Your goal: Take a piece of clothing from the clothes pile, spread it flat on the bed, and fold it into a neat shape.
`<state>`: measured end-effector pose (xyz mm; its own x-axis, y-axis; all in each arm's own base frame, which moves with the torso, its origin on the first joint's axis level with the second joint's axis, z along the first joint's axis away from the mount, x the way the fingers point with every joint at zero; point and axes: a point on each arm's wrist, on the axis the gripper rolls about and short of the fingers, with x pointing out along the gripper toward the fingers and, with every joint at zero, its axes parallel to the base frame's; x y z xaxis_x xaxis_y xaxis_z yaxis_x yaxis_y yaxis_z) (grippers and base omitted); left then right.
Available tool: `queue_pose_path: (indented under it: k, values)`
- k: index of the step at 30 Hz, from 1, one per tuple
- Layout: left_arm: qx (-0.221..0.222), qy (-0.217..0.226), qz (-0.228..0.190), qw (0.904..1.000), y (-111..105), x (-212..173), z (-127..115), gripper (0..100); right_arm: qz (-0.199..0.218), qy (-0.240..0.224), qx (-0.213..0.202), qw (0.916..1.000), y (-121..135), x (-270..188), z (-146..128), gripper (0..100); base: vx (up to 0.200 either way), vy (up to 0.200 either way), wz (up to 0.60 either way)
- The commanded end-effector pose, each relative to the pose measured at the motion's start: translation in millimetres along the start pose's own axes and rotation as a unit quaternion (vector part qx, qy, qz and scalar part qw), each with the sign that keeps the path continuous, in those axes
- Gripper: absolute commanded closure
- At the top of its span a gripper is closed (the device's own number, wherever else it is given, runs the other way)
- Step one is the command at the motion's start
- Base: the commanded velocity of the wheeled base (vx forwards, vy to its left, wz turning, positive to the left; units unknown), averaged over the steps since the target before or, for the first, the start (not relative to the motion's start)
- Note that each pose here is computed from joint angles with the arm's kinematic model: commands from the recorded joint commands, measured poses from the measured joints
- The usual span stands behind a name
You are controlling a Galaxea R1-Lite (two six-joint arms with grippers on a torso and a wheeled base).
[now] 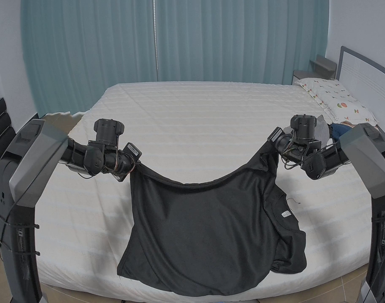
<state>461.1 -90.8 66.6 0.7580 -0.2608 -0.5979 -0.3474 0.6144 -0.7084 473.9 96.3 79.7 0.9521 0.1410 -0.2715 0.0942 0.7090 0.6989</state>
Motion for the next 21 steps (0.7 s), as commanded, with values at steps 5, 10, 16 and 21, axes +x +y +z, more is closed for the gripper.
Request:
queue_pose_path:
  k: [5, 10, 16, 21]
  values:
    - [-0.034, 0.008, 0.013, 0.9993, 18, 38, -4, 100, -0.047, 0.026, 0.002, 0.9986, -47, 27, -28, 0, 0.000, 0.000, 0.00]
    - [-0.035, 0.009, 0.015, 0.9992, 20, 42, -5, 0, -0.053, 0.021, 0.009, 0.9983, -57, 27, -18, 0, 0.000, 0.000, 0.00]
    - [-0.037, -0.001, 0.014, 0.9992, 22, 42, 2, 0, -0.064, 0.015, 0.017, 0.9977, -69, 23, -3, 0, 0.000, 0.000, 0.00]
    - [-0.039, -0.018, 0.020, 0.9989, 31, 46, 15, 0, -0.051, 0.035, 0.057, 0.9965, -84, 12, 16, 0, 0.000, 0.000, 0.00]
